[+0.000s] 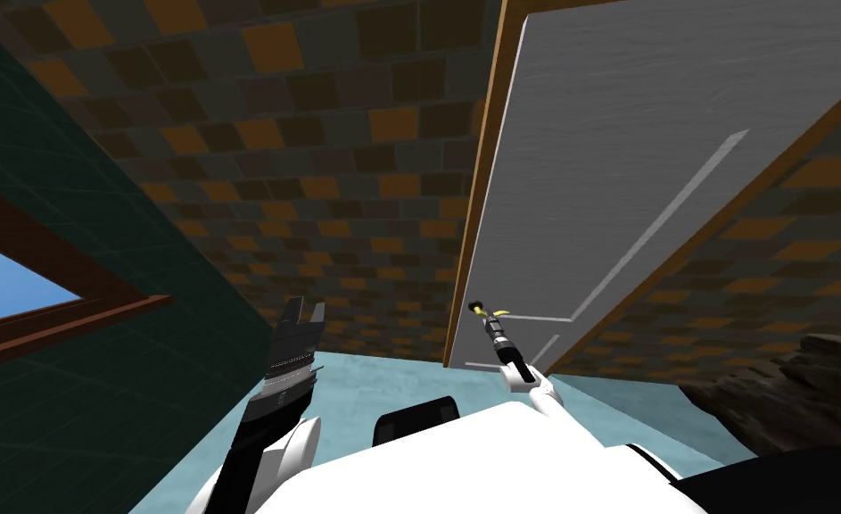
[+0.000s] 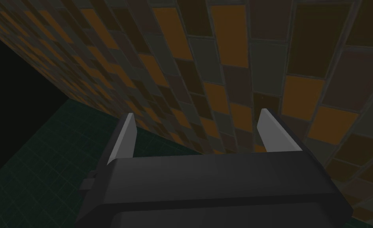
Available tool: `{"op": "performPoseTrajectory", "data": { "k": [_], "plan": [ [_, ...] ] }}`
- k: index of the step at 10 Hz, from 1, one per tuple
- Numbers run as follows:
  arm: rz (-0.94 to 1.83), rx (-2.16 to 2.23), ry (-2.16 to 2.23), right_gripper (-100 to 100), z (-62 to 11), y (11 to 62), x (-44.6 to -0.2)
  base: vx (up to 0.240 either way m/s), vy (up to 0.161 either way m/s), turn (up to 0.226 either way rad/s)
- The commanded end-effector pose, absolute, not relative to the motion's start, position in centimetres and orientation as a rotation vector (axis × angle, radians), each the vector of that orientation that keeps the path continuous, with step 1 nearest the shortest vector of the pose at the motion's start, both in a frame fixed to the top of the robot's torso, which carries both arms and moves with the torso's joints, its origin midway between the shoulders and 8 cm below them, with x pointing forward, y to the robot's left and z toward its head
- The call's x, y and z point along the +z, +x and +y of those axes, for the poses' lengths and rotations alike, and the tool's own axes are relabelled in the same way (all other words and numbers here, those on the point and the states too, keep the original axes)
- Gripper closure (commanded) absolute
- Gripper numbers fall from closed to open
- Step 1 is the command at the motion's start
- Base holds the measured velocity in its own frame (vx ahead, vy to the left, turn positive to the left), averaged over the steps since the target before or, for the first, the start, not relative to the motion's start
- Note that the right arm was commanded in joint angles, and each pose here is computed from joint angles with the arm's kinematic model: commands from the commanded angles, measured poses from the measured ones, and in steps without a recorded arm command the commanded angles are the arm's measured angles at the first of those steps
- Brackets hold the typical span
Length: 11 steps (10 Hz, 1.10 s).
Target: Pull the door open
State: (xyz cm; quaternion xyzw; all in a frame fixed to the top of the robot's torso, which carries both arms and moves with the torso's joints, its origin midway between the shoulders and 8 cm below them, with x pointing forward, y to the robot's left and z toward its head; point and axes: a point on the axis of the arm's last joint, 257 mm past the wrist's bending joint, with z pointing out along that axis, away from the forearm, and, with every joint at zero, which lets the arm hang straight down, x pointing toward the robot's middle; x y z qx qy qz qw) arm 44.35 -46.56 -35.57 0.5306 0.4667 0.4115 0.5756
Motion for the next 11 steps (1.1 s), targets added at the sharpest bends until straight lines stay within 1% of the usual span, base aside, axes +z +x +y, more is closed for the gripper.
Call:
{"op": "performPoseTrajectory", "data": {
  "k": [1,2,3,8,9,11],
  "plan": [
    [1.077,0.953,1.249,-100,-47.88,43.73,-35.48,0.175,0.001,0.141],
    [1.083,0.956,1.247,-100,-47.59,43.99,-35.59,0.068,-0.001,0.018],
    [1.083,0.956,1.247,100,-47.59,43.99,-35.59,-0.009,-0.001,-0.015],
    [1.083,0.956,1.247,100,-47.59,43.99,-35.59,-0.013,-0.001,0.001],
    [1.093,0.964,1.244,100,-47.42,43.81,-35.67,-0.107,-0.021,0.076],
    [1.109,0.981,1.232,100,-47.2,43.55,-35.58,-0.213,-0.038,0.107]
  ]
}}
